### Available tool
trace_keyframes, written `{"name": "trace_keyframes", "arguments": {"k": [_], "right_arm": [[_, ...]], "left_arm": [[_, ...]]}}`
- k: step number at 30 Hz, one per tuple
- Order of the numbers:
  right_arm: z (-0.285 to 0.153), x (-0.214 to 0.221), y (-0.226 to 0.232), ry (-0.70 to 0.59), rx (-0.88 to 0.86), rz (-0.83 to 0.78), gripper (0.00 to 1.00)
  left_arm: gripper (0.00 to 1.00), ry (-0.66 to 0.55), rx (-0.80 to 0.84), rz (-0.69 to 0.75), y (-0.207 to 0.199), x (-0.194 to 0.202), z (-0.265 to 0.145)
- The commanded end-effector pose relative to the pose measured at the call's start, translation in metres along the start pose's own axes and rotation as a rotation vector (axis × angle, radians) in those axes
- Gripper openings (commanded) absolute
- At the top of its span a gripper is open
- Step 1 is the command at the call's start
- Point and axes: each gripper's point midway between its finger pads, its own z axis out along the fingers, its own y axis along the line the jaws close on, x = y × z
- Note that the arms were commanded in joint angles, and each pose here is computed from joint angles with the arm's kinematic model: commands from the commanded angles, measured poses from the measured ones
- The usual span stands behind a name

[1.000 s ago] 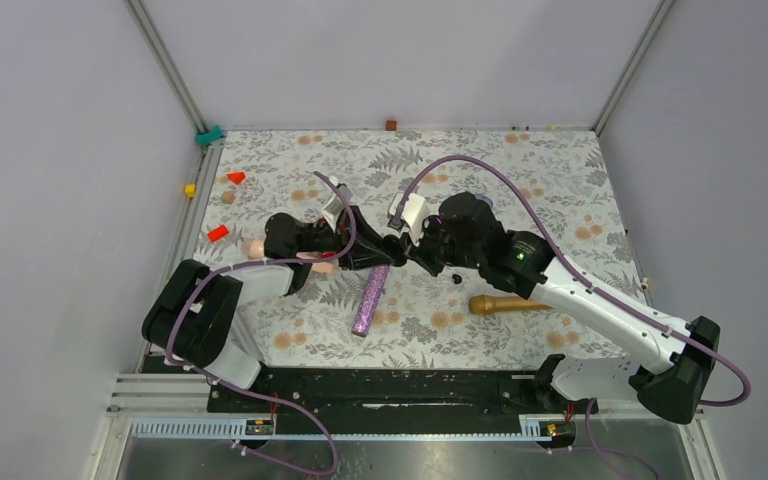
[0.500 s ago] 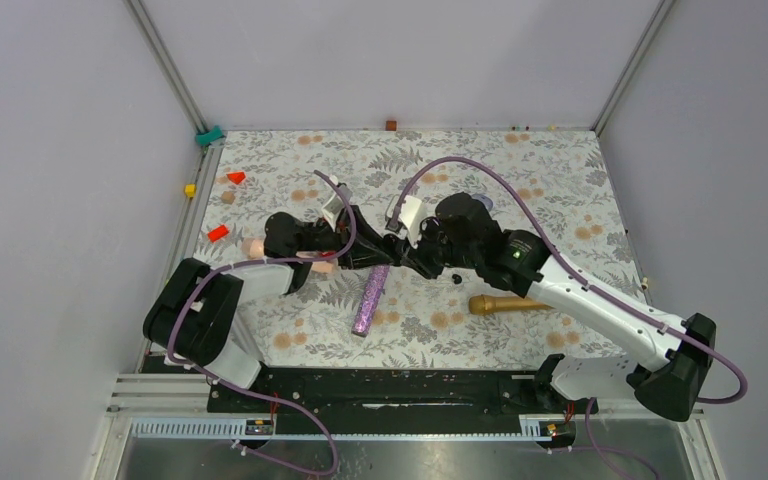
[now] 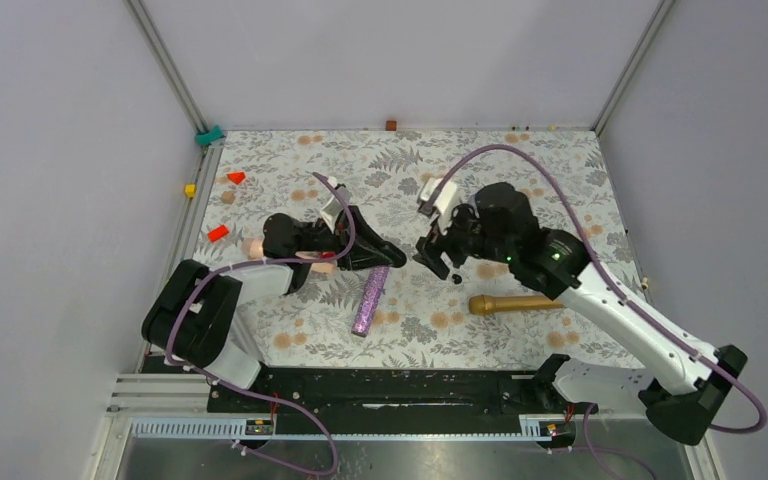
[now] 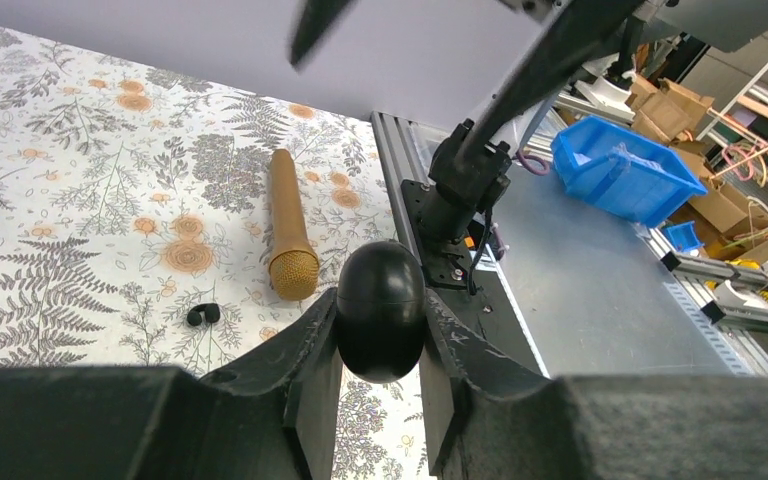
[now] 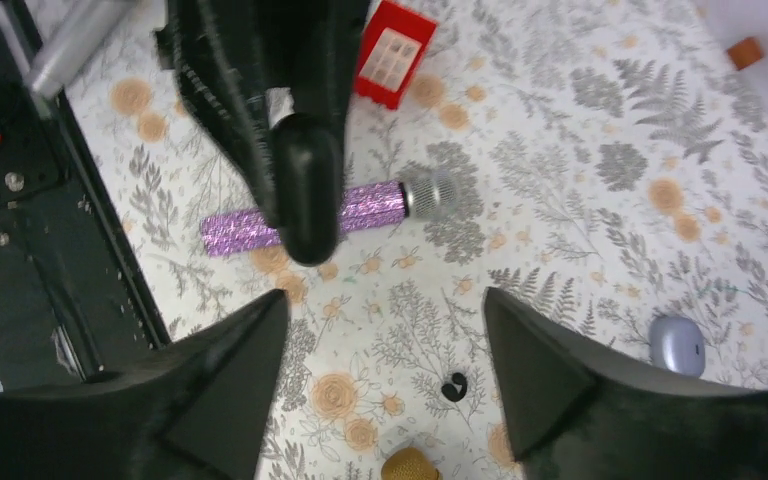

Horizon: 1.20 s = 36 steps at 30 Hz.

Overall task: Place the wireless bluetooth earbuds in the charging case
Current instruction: Place the earbud in the charging case.

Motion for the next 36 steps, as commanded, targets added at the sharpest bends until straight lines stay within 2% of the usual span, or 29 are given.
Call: {"name": "trace_keyframes", "arguments": {"k": [1,3,5,9,14,20,28,36], "right_arm": [[-0.035,-0.026,-0.023,-0.129,0.062,-0.002,0.85],[-0.040,-0.021,-0.036,-0.148,0.104,-0.005,0.96],[-0.039,-0.015,-0.035,-0.152,0.088,-0.020,0.99],[-0.027,-0.001,-0.004,-0.141,-0.102,-0.073,0.99],[-0.007,-0.006,0.021,-0.157,-0.280,0.040,0.99],[0.011,-0.015,0.026,-0.153,-0.337,0.139,0.99],[0.027,-0.004,0.017,-0.140,-0.263,0.143,0.99],[0.019,0.004,-0.027,-0.122,0.001,0.054,0.99]], "left_arm": [[0.31,0.001,0.073,0.197,-0.023,-0.023,0.001],[0.31,0.001,0.079,0.213,-0.026,-0.025,0.000],[0.31,0.003,0.085,0.223,-0.028,-0.027,0.000],[0.30,0.035,0.127,0.243,-0.039,-0.030,-0.001],[0.30,0.054,0.141,0.220,-0.041,-0.028,-0.001],[0.27,0.055,0.135,0.149,-0.030,-0.013,0.005],[0.26,0.071,0.176,0.126,-0.036,-0.012,0.015],[0.26,0.087,0.200,0.164,-0.046,-0.011,0.012]]}}
